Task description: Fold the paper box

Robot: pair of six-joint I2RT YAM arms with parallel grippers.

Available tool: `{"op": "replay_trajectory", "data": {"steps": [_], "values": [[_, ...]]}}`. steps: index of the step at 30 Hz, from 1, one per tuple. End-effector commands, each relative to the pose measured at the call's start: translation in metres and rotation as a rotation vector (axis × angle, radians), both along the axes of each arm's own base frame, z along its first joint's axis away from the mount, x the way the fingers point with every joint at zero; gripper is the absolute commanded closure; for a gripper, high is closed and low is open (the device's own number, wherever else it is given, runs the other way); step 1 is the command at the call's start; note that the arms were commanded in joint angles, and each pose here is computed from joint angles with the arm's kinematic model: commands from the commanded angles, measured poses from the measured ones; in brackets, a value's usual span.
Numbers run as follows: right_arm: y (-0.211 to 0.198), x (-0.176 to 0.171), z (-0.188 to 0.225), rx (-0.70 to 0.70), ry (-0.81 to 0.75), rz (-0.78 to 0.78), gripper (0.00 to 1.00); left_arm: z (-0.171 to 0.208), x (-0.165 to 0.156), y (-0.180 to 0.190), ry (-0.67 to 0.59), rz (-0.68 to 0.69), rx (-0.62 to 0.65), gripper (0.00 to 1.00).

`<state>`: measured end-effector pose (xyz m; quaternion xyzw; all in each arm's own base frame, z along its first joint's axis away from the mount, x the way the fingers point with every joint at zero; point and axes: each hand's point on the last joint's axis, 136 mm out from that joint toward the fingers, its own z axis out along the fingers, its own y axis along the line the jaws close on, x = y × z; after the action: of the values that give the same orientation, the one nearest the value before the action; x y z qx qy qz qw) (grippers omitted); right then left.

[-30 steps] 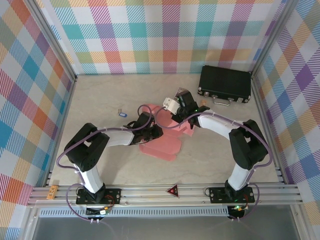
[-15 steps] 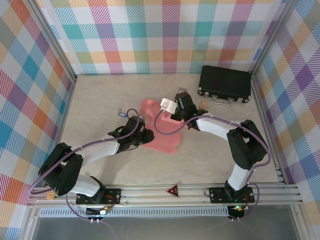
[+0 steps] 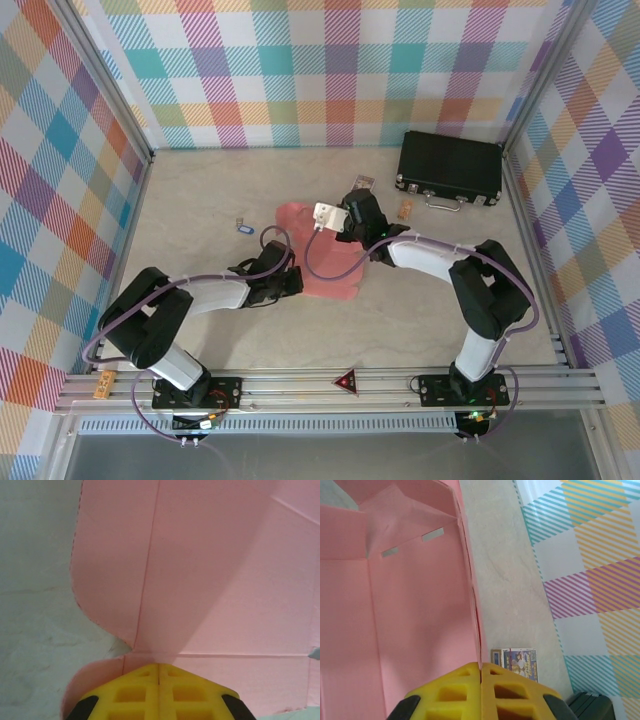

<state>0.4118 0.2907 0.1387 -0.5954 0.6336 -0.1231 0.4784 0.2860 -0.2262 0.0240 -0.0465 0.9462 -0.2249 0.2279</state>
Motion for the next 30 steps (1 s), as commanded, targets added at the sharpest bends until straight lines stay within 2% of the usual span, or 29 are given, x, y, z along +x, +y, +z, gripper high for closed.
{"op": "replay_trajectory", "data": {"steps": [1,15,20,26,30], "values": [[0.009,-0.002,-0.003,-0.022,-0.081,0.050,0.97,-0.010,0.002,0.000,0.021,0.043,-0.028,0.96],[0.019,-0.008,-0.018,-0.166,-0.377,0.100,0.97,-0.014,-0.005,-0.007,0.059,0.040,-0.089,0.97],[0.020,-0.009,-0.022,-0.175,-0.400,0.100,0.96,-0.004,-0.006,-0.007,0.048,0.028,-0.094,0.94],[0.020,-0.010,-0.019,-0.166,-0.403,0.099,0.96,0.029,-0.006,0.002,-0.014,0.017,-0.061,0.83],[0.019,-0.010,-0.021,-0.175,-0.404,0.100,0.96,0.073,0.003,0.018,-0.107,0.034,-0.025,0.70]]}}
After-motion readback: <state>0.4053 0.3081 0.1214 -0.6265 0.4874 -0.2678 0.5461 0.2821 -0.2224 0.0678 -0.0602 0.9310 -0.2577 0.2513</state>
